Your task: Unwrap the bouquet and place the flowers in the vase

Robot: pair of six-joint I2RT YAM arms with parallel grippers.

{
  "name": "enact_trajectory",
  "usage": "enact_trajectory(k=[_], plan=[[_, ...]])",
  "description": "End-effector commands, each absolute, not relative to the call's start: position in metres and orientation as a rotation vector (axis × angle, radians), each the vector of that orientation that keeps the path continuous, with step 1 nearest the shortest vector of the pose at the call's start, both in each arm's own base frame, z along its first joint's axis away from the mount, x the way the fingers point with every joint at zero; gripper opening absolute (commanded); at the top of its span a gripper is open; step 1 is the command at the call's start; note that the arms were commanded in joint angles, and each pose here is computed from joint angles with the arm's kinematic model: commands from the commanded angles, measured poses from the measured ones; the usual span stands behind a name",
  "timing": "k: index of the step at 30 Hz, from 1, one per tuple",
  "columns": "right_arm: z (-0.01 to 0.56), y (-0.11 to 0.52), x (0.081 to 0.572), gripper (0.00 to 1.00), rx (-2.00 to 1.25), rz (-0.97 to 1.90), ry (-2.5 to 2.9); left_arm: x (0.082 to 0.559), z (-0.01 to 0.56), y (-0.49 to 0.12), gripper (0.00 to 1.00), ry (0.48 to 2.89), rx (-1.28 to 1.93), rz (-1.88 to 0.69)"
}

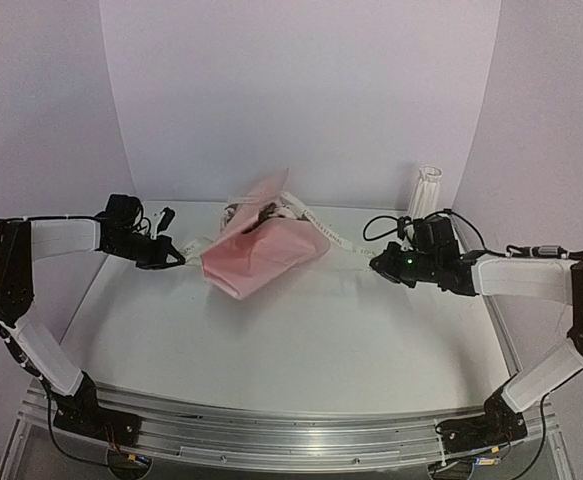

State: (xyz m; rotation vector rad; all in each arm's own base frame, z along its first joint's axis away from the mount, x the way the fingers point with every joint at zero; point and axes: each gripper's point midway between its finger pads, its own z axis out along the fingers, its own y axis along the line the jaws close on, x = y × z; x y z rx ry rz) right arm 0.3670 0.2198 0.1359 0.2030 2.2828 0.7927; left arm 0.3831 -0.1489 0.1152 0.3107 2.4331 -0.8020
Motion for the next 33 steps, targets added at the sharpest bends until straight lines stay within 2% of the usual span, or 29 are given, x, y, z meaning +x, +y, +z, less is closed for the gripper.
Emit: enact_trajectory(k=[1, 6, 9, 13, 14, 16, 17, 19, 21, 22, 25, 26, 29, 33], plan=[[0.131, 0.171, 0.371, 0.0, 0.581, 0.754, 2.187, 0.392, 0.1, -0.103, 0.0, 2.516, -0.118, -0.759], [0.079, 0.167, 0.351, 0.0, 0.773, 0.78, 2.297, 0.373, 0.045, -0.056, 0.0, 2.699, -0.43, -0.621], [0.048, 0.17, 0.338, 0.0, 0.855, 0.786, 2.384, 0.352, 0.019, -0.052, 0.0, 2.826, -0.477, -0.589], [0.016, 0.169, 0.316, 0.0, 0.964, 0.756, 2.494, 0.338, 0.012, -0.049, 0.0, 2.865, -0.531, -0.557], [0.012, 0.168, 0.312, 0.0, 0.975, 0.737, 2.516, 0.338, 0.012, -0.048, 0.07, 2.867, -0.512, -0.545], [0.007, 0.166, 0.303, 0.03, 0.972, 0.681, 2.565, 0.34, 0.017, -0.048, 0.39, 2.868, -0.447, -0.539], [0.005, 0.164, 0.298, 0.08, 0.966, 0.631, 2.603, 0.344, 0.023, -0.048, 0.54, 2.855, -0.404, -0.539], [0.005, 0.159, 0.29, 0.33, 0.942, 0.538, 2.668, 0.359, 0.044, -0.047, 0.69, 2.785, -0.323, -0.52], [0.013, 0.146, 0.288, 0.47, 0.945, 0.428, 2.673, 0.383, 0.08, -0.046, 0.76, 2.646, -0.188, -0.497], [0.021, 0.139, 0.288, 0.51, 0.936, 0.381, 2.656, 0.393, 0.102, -0.048, 0.79, 2.565, -0.109, -0.493], [0.063, 0.125, 0.306, 0.82, 0.8, 0.283, 2.553, 0.415, 0.187, -0.07, 0.85, 2.263, 0.178, -0.562], [0.084, 0.129, 0.318, 0.87, 0.69, 0.252, 2.519, 0.417, 0.214, -0.08, 0.86, 2.173, 0.258, -0.578], [0.133, 0.174, 0.349, 0.9, 0.335, 0.205, 2.459, 0.401, 0.263, -0.128, 0.84, 1.992, 0.542, -0.62], [0.151, 0.273, 0.37, 0.9, -0.096, 0.262, 2.455, 0.346, 0.283, -0.201, 0.6, 1.803, 0.915, -0.638]])
